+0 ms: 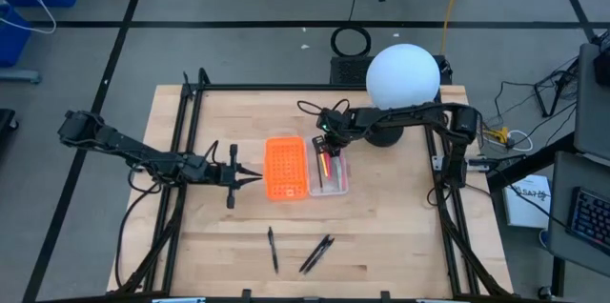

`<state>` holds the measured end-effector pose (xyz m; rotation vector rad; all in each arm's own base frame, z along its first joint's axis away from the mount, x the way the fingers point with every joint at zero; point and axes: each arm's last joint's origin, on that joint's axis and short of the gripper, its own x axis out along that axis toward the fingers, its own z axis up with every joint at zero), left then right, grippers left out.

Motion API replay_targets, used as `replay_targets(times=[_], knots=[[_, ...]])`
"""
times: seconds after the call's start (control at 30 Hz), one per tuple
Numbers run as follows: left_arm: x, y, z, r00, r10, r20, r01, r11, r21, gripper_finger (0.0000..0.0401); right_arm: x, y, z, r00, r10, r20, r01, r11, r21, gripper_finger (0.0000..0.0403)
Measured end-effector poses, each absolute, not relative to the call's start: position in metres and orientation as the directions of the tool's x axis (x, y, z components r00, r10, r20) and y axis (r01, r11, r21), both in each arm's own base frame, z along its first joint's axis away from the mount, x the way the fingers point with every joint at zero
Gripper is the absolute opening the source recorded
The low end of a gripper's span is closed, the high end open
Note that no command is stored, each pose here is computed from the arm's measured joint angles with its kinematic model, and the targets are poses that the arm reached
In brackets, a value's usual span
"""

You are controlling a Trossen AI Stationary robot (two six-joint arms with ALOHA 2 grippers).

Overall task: Pick & place school supplies into a supply box
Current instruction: Put the black scissors into the orange supply box

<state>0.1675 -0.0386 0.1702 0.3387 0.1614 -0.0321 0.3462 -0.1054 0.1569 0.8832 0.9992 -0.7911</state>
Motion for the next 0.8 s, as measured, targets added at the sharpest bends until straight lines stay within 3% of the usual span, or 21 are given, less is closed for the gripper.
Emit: replay_targets(times=[0.1, 0.53, 0.8], knots=[[0.168, -0.039, 0.170, 0.987, -0.004, -0.163, 0.058, 0.943, 0.328, 0.0037, 0.347, -0.106, 0.152, 0.328, -0.148, -0.933, 0.869, 0.434, 0.237, 0.0051], [0.168, -0.039, 0.170, 0.987, -0.004, -0.163, 0.051, 0.959, 0.280, 0.0037, 0.350, -0.099, 0.153, 0.351, -0.124, -0.928, 0.854, 0.448, 0.263, 0.0177], [0.168, -0.039, 0.171, 0.989, -0.005, -0.151, 0.041, 0.969, 0.242, 0.0037, 0.355, -0.097, 0.162, 0.427, -0.114, -0.897, 0.814, 0.481, 0.326, 0.0210]])
